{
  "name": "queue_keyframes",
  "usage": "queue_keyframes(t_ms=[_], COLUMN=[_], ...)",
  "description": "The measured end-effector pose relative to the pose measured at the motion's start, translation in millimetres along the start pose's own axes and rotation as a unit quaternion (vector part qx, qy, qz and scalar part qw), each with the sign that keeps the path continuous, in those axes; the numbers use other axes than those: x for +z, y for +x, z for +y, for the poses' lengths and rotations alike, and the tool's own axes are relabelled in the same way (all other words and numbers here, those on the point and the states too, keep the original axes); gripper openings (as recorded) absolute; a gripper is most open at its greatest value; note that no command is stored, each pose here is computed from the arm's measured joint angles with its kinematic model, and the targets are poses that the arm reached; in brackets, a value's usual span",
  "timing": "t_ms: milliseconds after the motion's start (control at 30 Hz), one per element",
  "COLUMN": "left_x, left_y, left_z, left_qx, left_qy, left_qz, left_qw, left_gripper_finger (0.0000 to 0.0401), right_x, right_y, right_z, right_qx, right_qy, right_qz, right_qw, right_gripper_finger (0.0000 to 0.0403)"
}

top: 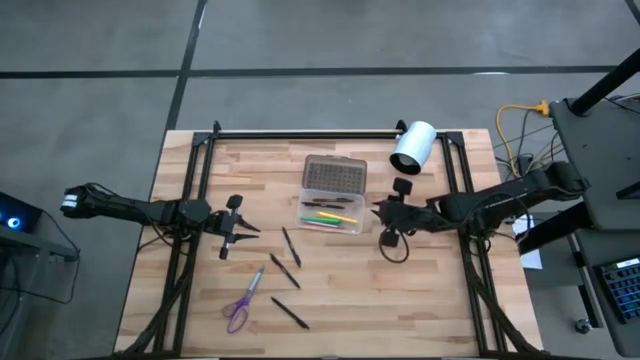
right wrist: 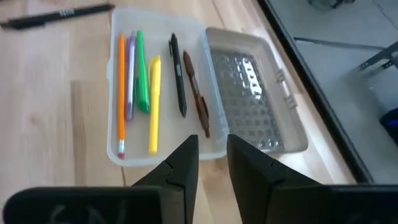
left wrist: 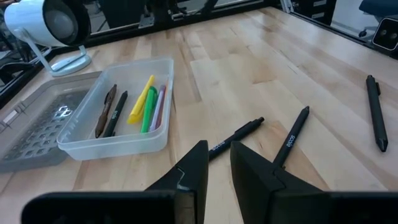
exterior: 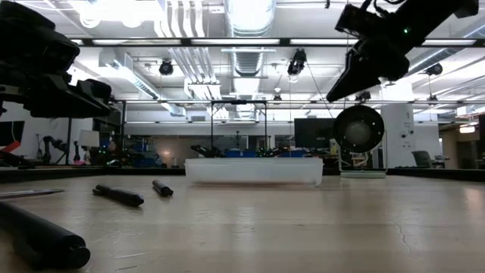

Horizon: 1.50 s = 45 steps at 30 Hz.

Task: Pick & place school supplies into a supply box
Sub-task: Put the black pen into the black supply box

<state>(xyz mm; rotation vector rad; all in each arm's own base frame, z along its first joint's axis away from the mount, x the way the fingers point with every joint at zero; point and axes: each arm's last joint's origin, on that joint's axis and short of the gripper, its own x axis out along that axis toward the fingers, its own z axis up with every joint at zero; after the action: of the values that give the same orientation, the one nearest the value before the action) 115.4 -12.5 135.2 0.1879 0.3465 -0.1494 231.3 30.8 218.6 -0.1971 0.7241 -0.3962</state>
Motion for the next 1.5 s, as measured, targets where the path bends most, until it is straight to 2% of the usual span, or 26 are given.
queue_keyframes(t_ms=[233,533,633,700,800,867,1167,1500], left_x=[0.0,0.0,0.0,0.1,0.1,0.0,0.0,0.0], left_y=[0.0,0.0,0.0,0.0,0.0,0.0,0.0,0.0], left_z=[0.0,0.0,0.0,0.0,0.0,0.0,0.0,0.0], left_qx=[0.0,0.0,0.0,0.0,0.0,0.0,0.0,0.0], left_qy=[0.0,0.0,0.0,0.0,0.0,0.0,0.0,0.0], left_qz=[0.0,0.0,0.0,0.0,0.0,0.0,0.0,0.0], left_qw=[1.0,1.0,1.0,1.0,1.0,1.0,1.0,1.0], left_gripper_finger=[0.0054,0.0054,0.0054,0.0054,0.0054,0.0054,0.0054,0.0054], right_x=[11.3,10.4,12.7,13.7,13.8,9.7,-27.1,-45.5], right_y=[-4.6,-12.9,-21.5,-27.8,-37.7,-43.4,-66.1,-104.3], right_z=[-1.7,-7.0,-10.6,-13.1,-16.2,-18.3,-40.4,-65.7], right_qx=[0.001,0.005,0.042,0.085,0.155,0.182,0.172,0.172], right_qy=[-0.004,0.016,0.036,0.042,0.034,0.023,0.047,0.105], right_qz=[-0.015,-0.027,-0.056,-0.089,-0.165,-0.203,-0.258,-0.369], right_qw=[1.0,1.0,0.997,0.991,0.973,0.962,0.949,0.907], right_gripper_finger=[0.0069,0.0081,0.0082,0.008,0.0074,0.0071,0.0076,0.0083])
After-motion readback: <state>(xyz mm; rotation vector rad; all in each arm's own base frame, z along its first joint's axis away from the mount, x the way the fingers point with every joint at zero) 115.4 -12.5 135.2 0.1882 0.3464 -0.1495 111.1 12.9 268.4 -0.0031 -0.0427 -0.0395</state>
